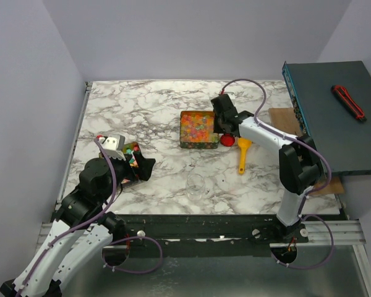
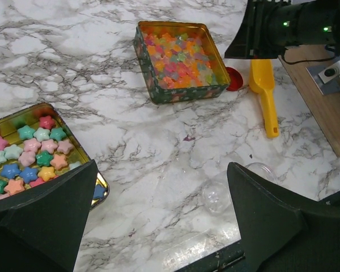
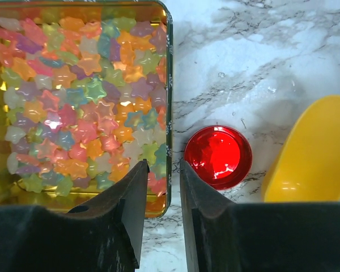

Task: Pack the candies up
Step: Move the storage box to the center of the board.

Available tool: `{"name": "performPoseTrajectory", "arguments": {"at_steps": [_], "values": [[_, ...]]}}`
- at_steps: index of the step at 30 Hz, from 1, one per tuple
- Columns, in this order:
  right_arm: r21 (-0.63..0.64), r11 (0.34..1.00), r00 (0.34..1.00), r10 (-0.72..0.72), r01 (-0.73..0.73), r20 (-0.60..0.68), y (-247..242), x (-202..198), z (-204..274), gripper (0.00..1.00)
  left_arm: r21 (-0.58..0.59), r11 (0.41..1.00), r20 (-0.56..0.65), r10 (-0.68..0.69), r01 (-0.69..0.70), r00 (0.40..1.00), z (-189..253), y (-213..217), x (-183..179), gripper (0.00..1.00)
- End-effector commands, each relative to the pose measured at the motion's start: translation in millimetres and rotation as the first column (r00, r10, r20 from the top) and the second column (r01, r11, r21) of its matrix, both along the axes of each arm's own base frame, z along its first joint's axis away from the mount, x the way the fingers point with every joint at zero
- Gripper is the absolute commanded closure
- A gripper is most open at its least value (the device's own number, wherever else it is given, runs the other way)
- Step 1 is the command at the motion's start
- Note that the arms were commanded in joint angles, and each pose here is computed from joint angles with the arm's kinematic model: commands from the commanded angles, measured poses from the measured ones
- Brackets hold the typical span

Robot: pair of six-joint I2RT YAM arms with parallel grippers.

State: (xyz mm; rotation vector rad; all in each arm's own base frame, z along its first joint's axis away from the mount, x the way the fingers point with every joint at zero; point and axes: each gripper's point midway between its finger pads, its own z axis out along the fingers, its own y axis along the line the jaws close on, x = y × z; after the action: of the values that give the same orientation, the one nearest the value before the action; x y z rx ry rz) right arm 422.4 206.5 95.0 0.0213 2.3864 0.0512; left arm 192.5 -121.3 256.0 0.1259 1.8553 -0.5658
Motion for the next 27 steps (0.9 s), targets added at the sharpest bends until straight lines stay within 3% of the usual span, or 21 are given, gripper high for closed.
{"name": "performPoseTrajectory", "arguments": {"at_steps": [1,11,27], "values": [[0.04,0.999,0.997,-0.013,0.01,0.072,-4,-3,44,0.67,-0.012,0.993,-0.077,0.113,-0.114,0.991,-14,11,8,0.01],[0.107,0.993,0.994,0.043,-0.053,0.097,-13,-43,71,0.67,0.04,0.981,-0.286,0.194,-0.19,0.939,-62,8,14,0.02],[0.277,0.939,0.971,0.16,-0.205,0.179,2,-107,109,0.73,0.16,0.928,-0.469,0.373,-0.338,0.801,-122,24,39,0.27]]}}
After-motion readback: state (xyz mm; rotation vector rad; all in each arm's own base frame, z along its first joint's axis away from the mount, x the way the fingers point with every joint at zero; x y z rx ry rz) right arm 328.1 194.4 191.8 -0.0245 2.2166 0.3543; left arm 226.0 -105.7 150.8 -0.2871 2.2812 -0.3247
